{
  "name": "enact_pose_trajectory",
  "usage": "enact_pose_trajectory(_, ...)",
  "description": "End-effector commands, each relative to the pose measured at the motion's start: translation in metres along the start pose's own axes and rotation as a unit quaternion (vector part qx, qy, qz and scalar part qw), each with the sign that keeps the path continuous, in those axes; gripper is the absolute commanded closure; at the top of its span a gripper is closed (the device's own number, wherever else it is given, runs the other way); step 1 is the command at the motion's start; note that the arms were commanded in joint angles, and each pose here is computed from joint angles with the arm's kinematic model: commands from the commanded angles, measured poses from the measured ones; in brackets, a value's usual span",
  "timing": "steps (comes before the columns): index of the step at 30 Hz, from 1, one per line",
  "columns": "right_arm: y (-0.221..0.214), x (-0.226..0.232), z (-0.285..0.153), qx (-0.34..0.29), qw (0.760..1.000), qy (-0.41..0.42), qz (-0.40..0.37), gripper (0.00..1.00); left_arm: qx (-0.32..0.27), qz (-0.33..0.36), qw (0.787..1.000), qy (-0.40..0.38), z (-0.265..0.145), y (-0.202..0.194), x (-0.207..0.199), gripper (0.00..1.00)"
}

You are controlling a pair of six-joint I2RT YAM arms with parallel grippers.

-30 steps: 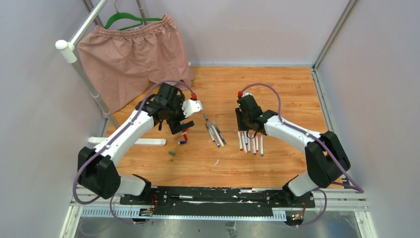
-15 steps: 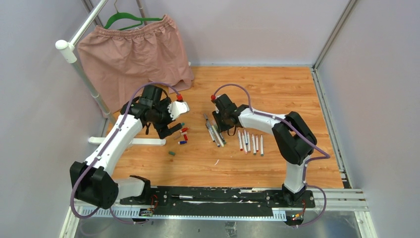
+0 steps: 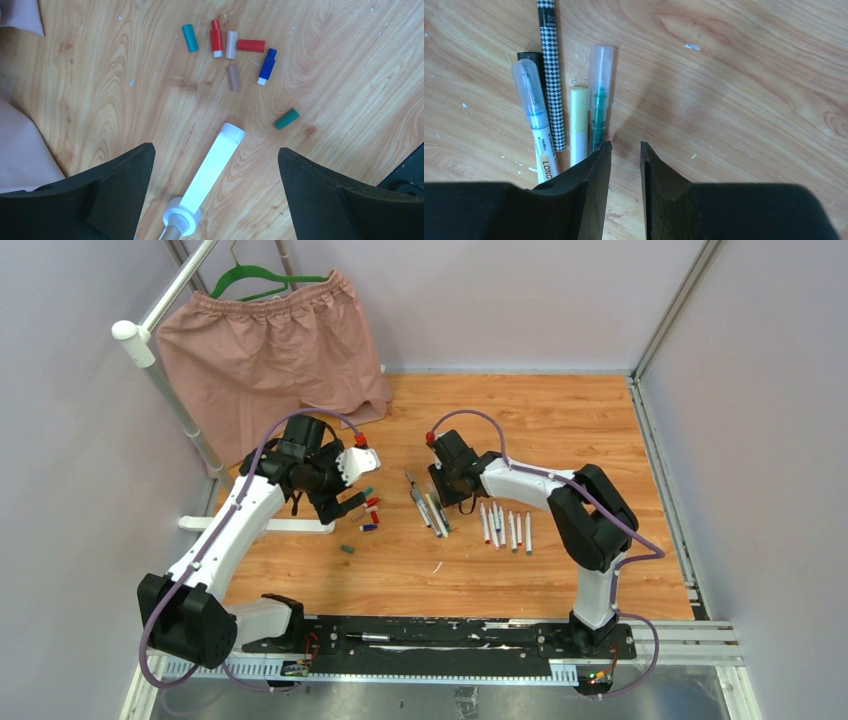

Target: Open the pen caps

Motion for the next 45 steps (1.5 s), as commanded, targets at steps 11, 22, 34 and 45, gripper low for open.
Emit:
enact_pose_trajectory(11,0.001,0.013,-0.018,-0.023,1.000,-0.016,-0.008,0.68,-0.002,-0.011,1.000,-0.002,-0.003,-0.001,-0.001,0.00)
enact_pose_trajectory(22,-0.016,0.014,0.005,0.014,1.000,-0.009,-0.007,0.69,0.000,-0.009,1.000,0.002,-0.004,-0.001,0.000,0.00)
enact_pose_trajectory(34,-0.038,0.012,0.013,0.035,0.999,-0.027,-0.012,0.76,0.001,-0.006,1.000,0.005,-0.004,0.000,0.002,0.00)
enact_pose_trajectory(45,-0.016,0.005,-0.034,-0.020,0.999,0.028,-0.025,1.00,-0.056,0.040,0.998,-0.011,-0.012,0.020,0.005,0.00)
Point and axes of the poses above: each gripper's point midway between its finger pads, its own z axis out along the fingers, its own x axis along the line the jaws close on, y = z × x, the point moved 7 cm from there along -z, back along the fingers
